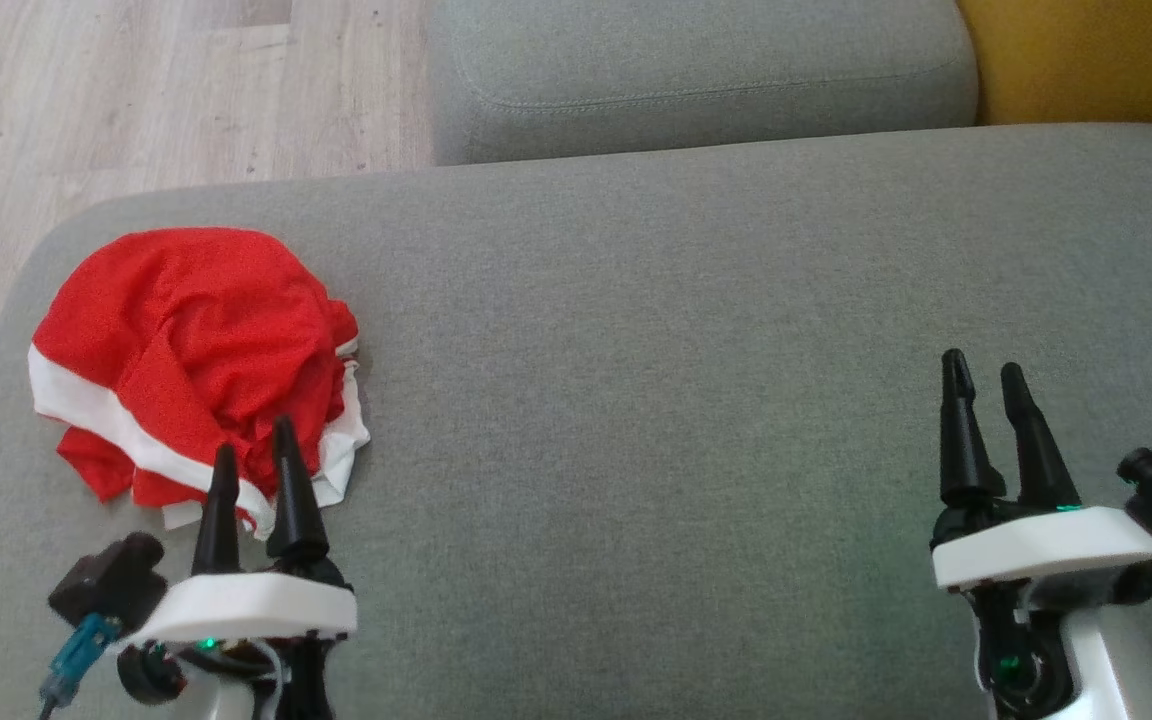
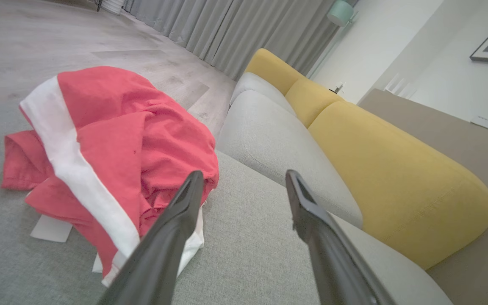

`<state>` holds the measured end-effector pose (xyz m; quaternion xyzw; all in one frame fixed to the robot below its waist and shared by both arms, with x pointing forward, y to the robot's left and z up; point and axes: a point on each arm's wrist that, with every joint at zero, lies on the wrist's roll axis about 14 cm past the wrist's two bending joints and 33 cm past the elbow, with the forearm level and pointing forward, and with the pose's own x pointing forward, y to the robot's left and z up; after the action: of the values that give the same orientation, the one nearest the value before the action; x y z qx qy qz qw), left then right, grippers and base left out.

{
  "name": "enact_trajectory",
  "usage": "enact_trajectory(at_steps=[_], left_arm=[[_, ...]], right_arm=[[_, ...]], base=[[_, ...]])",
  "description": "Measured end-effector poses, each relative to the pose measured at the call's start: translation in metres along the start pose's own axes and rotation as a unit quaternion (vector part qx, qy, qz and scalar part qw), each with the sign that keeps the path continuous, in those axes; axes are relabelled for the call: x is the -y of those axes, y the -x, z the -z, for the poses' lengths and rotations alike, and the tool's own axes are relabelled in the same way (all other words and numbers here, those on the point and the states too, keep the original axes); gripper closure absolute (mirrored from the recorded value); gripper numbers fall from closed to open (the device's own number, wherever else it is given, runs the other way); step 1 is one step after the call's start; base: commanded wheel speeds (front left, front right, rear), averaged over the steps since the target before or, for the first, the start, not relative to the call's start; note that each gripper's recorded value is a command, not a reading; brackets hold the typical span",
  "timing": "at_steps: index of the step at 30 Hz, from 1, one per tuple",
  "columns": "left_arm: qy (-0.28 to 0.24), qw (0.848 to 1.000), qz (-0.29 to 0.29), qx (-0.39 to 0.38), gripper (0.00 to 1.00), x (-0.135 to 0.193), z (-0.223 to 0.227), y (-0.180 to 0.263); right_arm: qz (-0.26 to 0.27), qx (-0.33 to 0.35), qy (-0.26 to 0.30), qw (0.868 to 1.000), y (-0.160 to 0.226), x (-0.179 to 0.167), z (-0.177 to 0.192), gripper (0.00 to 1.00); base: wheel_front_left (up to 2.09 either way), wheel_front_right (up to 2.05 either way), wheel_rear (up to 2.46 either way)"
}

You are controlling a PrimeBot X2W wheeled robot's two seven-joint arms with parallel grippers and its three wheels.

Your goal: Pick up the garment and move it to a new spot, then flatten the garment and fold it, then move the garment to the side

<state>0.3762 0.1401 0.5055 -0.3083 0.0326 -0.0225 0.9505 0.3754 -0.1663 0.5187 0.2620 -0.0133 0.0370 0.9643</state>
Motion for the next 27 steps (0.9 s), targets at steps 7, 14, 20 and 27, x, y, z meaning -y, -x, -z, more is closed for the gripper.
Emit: enact_trajectory(at_steps=[7, 14, 20, 27], left_arm=[[-0.067, 0.998, 0.020, 0.003, 0.00, 0.013, 0.000, -0.003], [-0.132, 0.990, 0.039, 0.006, 0.00, 0.023, 0.004, -0.001], [-0.188, 0.980, 0.062, 0.016, 0.00, 0.037, 0.004, -0.004], [-0.260, 0.962, 0.085, 0.013, 0.00, 0.046, 0.016, -0.001]], right_arm=[[-0.021, -0.001, 0.060, 0.998, 0.000, -0.012, 0.002, 0.00], [-0.034, 0.004, 0.121, 0.992, 0.001, -0.018, 0.002, 0.00], [-0.042, 0.007, 0.162, 0.986, 0.002, -0.021, 0.001, 0.00], [-0.054, 0.013, 0.226, 0.973, 0.003, -0.026, 0.000, 0.00]], base=[[0.00, 0.00, 0.00], [0.00, 0.00, 0.00], [0.00, 0.00, 0.00], [0.00, 0.00, 0.00]])
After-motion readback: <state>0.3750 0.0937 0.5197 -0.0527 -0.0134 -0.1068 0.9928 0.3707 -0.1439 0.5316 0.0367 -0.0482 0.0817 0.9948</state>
